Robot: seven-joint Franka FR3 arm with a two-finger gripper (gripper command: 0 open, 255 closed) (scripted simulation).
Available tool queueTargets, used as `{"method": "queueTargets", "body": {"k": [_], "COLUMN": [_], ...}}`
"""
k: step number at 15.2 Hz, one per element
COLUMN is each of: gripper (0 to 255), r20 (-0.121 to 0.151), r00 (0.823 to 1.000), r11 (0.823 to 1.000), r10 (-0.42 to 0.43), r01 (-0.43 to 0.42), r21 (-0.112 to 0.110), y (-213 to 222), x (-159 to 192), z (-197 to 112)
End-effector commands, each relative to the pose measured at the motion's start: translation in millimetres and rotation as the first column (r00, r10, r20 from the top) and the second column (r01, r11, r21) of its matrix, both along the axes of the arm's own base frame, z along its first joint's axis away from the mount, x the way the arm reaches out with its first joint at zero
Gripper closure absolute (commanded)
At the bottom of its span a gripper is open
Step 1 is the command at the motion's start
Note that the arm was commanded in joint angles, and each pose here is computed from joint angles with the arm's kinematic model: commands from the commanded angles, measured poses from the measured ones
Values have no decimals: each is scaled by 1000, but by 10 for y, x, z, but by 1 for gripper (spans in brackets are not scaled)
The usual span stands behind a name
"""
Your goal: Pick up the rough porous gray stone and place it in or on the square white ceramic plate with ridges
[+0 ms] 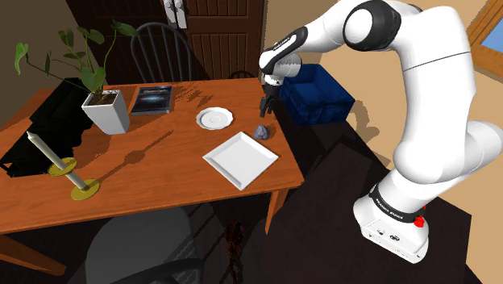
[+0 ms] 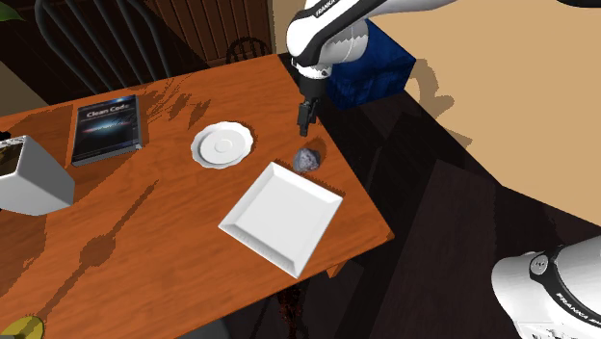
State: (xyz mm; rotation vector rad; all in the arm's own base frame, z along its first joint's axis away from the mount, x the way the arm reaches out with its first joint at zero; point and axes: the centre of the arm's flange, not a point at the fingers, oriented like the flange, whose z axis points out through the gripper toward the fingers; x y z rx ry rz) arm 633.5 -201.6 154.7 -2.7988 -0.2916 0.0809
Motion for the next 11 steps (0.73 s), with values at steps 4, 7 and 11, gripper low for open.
{"method": "queueTargets", "body": {"k": [4,7,11], "gripper": [0,0,0], "r20": [0,0,0], "r00": [1000,1000,1000], "r11": [1000,1000,1000], "r10": [5,5,5], "r01": [-5,-5,-5], "r21": [20,20,20], "y": [56,83,83], "x": [-34,-41,-41], "z": [-236,-314,-314]}}
